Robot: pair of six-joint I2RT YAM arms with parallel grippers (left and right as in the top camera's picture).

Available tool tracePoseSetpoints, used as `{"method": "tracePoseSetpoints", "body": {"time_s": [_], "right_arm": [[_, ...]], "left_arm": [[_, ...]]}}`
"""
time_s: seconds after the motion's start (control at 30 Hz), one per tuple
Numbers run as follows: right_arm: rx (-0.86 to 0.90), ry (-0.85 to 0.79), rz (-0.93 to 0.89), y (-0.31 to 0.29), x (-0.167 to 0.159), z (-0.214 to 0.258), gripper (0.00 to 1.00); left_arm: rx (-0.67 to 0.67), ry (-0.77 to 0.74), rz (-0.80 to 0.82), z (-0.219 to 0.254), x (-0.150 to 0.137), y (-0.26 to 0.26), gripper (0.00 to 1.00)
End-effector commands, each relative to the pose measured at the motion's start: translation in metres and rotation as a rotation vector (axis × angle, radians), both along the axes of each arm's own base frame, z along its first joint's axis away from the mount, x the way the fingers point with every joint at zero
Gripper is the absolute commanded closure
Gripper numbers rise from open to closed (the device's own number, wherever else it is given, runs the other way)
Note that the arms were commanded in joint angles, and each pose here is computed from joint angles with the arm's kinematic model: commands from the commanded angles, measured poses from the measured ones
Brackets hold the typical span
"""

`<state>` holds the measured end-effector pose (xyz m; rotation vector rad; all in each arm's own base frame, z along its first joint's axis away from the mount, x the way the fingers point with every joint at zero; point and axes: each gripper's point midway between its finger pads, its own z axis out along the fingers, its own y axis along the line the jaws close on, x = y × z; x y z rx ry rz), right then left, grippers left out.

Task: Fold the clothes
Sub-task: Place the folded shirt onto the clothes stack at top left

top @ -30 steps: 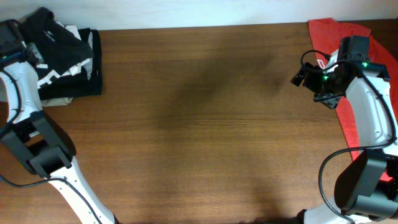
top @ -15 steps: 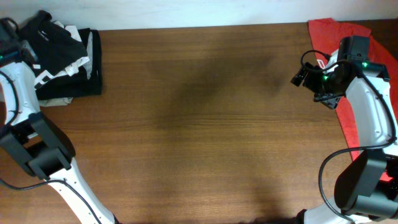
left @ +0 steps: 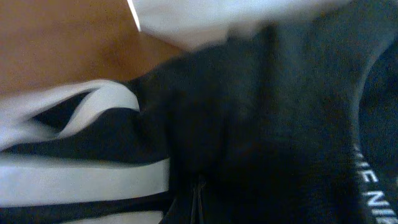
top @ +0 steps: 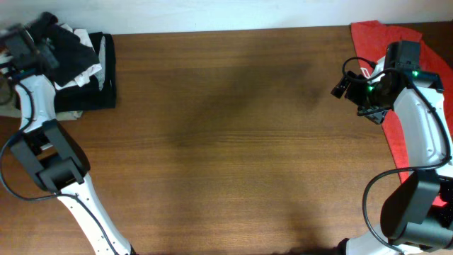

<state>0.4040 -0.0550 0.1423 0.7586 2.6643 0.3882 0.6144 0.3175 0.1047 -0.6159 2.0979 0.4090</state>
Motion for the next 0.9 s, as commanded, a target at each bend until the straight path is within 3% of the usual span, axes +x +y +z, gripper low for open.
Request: {"method": "tracePoseSetpoints", "body": {"time_s": [0.0,0.23,0.33,0.53,0.73,0.87], "right_arm": [[-0.009,-0.001,0.0,-0.001,0.001,0.0,0.01],[-0.009,-0.002,0.0,-0.001,0.001,0.001,0.01],[-0.009,-0.001,0.0,-0.001,0.001,0.0,0.01],[-0.009,-0.002,0.0,-0.001,0.001,0.001,0.01],[-0.009,-0.001,0.0,-0.001,0.001,0.0,0.01],[-0.009,-0.001,0.0,-0.001,0.001,0.0,0.01]], "left_arm": [[0.023,0.065,-0.03,-0.016,-0.006,0.006,0.99],[0.088,-0.061,-0.085,0.091,0.01,0.004,0.99],[0.036,-0.132,-0.138,0.111,0.019,-0.009,0.99],[-0.037,-0.072,-0.227,0.064,0.035,-0.042,0.99],[-0.108,0.06,-0.286,-0.025,0.049,-0.085,0.98],[-0.124,0.091,-0.293,-0.027,0.045,-0.093,0.96]]}}
